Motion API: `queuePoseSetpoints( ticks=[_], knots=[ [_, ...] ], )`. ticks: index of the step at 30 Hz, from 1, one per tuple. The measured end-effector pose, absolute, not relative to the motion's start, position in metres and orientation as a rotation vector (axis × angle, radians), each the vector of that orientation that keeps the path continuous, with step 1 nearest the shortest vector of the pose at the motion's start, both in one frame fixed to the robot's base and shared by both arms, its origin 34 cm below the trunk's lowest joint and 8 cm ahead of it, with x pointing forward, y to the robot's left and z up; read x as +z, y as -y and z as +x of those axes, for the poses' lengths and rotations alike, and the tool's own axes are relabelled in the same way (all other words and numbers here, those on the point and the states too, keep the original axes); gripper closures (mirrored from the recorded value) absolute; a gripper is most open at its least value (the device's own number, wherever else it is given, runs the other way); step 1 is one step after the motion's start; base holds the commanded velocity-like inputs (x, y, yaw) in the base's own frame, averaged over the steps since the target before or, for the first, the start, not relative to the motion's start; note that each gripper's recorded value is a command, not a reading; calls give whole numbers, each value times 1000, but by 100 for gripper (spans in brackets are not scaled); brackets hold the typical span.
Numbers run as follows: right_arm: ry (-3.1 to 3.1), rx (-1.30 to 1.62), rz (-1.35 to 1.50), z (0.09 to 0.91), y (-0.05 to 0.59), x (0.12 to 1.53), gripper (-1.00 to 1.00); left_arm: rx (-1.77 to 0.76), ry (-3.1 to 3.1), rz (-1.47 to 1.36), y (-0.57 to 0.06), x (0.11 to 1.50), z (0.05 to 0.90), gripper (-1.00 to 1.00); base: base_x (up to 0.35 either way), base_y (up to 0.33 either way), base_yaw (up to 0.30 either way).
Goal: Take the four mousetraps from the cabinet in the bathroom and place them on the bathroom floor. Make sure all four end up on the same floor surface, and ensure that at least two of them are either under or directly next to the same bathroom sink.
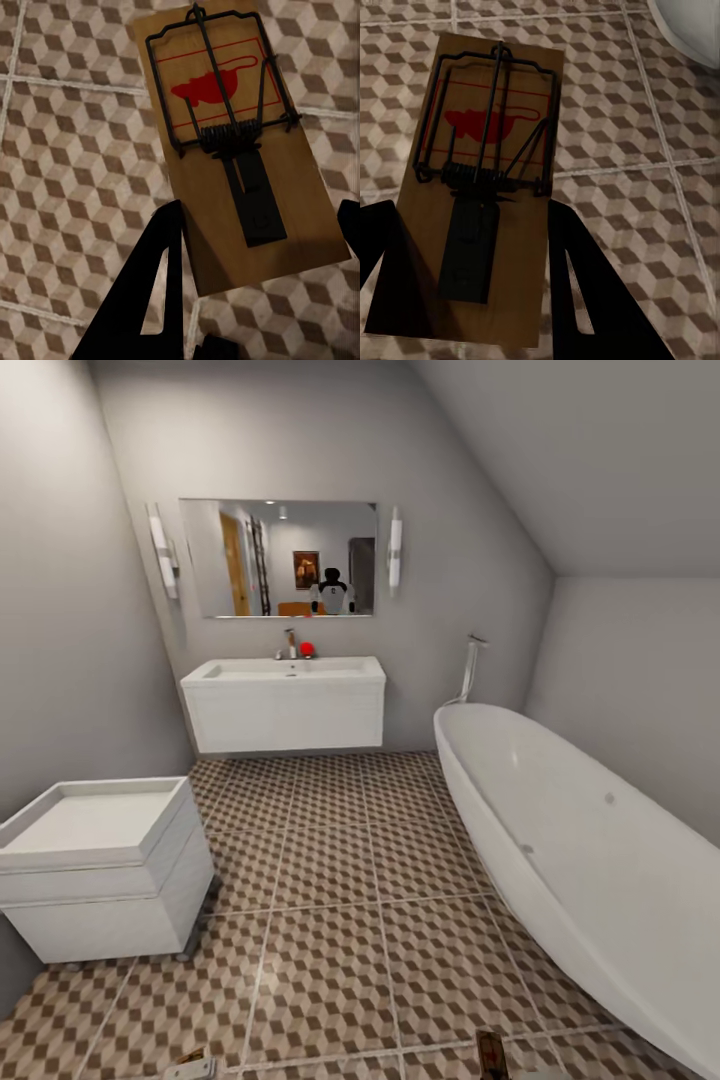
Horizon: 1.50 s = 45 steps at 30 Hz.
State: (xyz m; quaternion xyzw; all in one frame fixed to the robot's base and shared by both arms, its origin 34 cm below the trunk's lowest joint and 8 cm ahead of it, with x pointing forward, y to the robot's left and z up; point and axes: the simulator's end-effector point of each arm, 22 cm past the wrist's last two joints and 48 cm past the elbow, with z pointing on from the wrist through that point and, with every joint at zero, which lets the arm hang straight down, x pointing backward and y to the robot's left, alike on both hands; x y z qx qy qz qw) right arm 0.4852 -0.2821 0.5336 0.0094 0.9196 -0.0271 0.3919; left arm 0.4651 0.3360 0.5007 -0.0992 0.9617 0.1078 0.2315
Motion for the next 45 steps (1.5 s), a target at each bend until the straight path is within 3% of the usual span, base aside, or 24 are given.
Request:
queuePoseSetpoints(
  ticks=[19, 45],
  knots=[
    [-2335, -68, 24, 486, 282, 534, 100, 297, -2643, -273, -336, 501, 465, 100, 133, -78, 204],
    [-2335, -69, 24, 485, 282, 533, 100, 297, -2644, -273, -336, 501, 465, 100, 133, 0, -48]
  ],
)
